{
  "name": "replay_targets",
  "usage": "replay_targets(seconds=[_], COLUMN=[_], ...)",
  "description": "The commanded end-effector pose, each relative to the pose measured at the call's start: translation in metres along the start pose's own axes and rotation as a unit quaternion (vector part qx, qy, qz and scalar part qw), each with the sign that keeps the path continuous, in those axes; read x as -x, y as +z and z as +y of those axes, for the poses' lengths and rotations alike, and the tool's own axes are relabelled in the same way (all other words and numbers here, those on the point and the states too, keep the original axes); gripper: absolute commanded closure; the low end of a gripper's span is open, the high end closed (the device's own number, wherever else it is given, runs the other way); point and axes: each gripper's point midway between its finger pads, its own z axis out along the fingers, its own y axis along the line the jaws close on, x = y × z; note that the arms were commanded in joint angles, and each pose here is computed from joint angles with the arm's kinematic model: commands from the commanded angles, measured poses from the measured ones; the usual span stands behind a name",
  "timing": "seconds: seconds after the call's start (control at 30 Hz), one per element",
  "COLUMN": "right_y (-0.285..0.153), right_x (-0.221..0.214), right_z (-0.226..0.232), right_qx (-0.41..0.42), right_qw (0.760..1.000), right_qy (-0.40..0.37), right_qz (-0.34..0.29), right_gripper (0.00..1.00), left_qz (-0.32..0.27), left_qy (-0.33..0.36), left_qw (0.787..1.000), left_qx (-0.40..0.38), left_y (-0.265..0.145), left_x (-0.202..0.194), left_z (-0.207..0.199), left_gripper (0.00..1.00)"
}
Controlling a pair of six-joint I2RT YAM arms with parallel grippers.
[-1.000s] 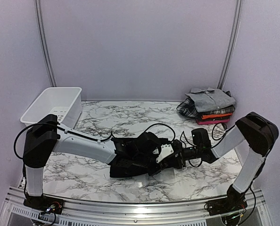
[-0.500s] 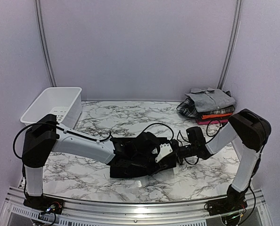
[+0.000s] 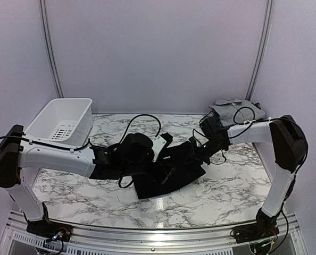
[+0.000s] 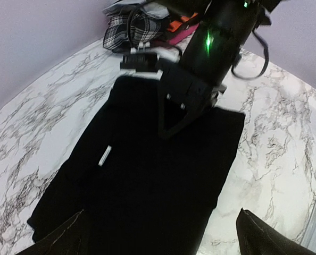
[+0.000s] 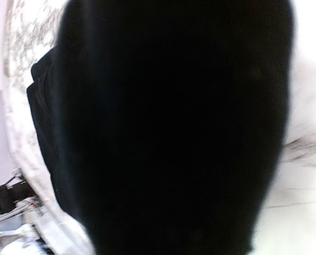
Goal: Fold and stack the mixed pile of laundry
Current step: Pass from the left arm to the right, then place the square-folded T-shirt at the corner of the board.
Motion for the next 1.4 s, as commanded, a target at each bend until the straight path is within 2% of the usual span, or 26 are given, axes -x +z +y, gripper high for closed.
replay_targets(seconds=[0.0,0.2,0.57,0.73,1.0,1.1,1.37], right_y=[-0.043,-0.092,-0.159,-0.19,-0.248,-0.257,-0.285], right_x=[0.017,0.081,0.18,0.201,0.211,0.211,0.213], right_z=[-0.032,-0.031,-0.024,-0.025,-0.015,0.001,0.026], right_qx=[-0.191,-0.33,-0.439,-0.454,-0.478,-0.454,-0.435], right_qw=[0.974,0.92,0.866,0.856,0.832,0.838,0.832], right_qy=[-0.121,-0.209,-0.205,-0.187,-0.173,-0.193,-0.2], right_qz=[0.01,-0.041,-0.12,-0.159,-0.22,-0.234,-0.278], right_gripper=[1.0,1.0,1.0,1.0,1.0,1.0,1.0], left_qz=[0.043,0.055,0.079,0.087,0.098,0.102,0.108], left_qy=[-0.045,-0.092,-0.133,-0.129,-0.117,-0.112,-0.112], left_qw=[0.997,0.994,0.988,0.988,0.988,0.988,0.988], left_qx=[0.055,0.036,0.004,-0.003,-0.015,-0.019,-0.021], left_y=[-0.012,-0.026,-0.023,-0.019,-0.014,-0.011,-0.013], left_x=[-0.031,-0.046,-0.062,-0.065,-0.068,-0.068,-0.072], left_z=[0.024,0.021,0.008,0.004,-0.001,-0.003,-0.003], left_gripper=[0.01,0.01,0.01,0.01,0.01,0.01,0.01])
